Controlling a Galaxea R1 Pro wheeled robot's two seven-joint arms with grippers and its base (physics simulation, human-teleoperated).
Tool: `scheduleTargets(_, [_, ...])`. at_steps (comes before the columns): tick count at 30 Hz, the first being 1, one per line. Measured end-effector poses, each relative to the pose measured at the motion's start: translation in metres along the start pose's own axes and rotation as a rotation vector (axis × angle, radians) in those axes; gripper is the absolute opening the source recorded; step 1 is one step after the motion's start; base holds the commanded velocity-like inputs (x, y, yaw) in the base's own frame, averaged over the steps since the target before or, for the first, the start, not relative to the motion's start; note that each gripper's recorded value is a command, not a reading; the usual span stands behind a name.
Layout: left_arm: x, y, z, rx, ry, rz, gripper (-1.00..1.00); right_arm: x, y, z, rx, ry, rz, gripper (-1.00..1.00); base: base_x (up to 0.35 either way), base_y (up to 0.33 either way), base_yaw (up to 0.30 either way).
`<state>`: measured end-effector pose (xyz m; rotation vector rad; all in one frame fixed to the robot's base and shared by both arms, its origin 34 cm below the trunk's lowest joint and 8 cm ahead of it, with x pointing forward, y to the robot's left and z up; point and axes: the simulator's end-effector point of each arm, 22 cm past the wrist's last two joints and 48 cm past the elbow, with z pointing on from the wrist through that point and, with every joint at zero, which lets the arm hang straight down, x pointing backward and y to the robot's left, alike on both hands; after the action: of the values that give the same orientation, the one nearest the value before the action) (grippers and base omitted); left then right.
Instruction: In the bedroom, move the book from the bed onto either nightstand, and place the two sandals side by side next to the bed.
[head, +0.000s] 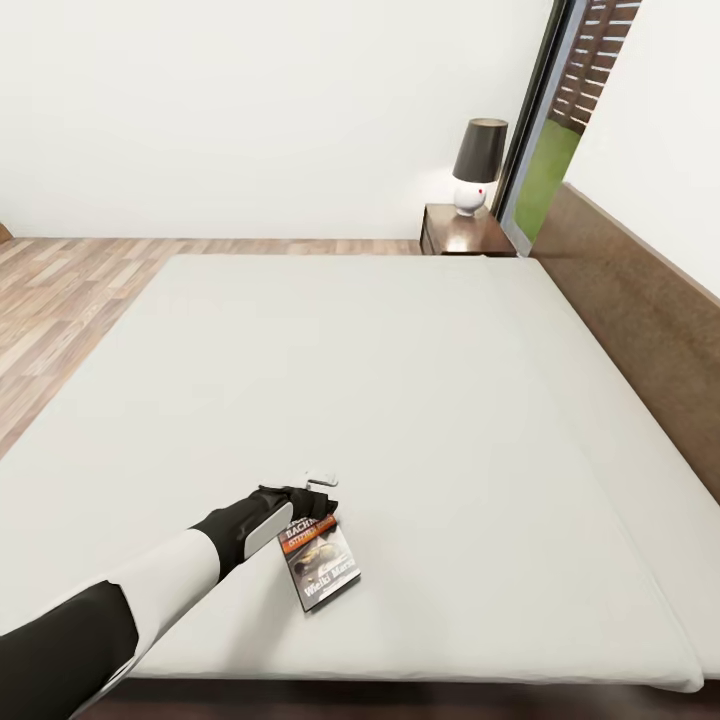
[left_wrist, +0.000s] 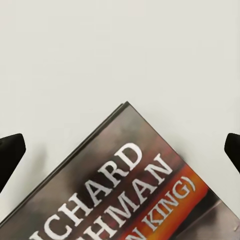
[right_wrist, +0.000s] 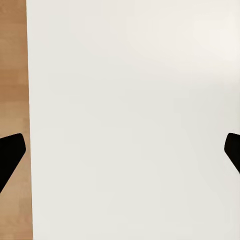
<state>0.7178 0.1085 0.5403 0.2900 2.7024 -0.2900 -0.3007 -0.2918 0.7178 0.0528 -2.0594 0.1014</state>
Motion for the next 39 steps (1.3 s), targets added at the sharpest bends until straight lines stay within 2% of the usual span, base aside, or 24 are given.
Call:
scheduleTargets(32, [0.025, 0.001, 0.020, 0.008, 0.046, -0.012, 1.00, 0.022, -0.001, -0.006, 0.000, 0.052, -0.003, 1.00, 0.000, 0.000, 0.000])
scheduleTargets(39, [0.026, 0.004, 0.021, -0.003, 0.049, 0.004, 1.00, 0.024, -0.001, -0.006, -0.001, 0.054, -0.004, 1.00, 0.000, 0.000, 0.000])
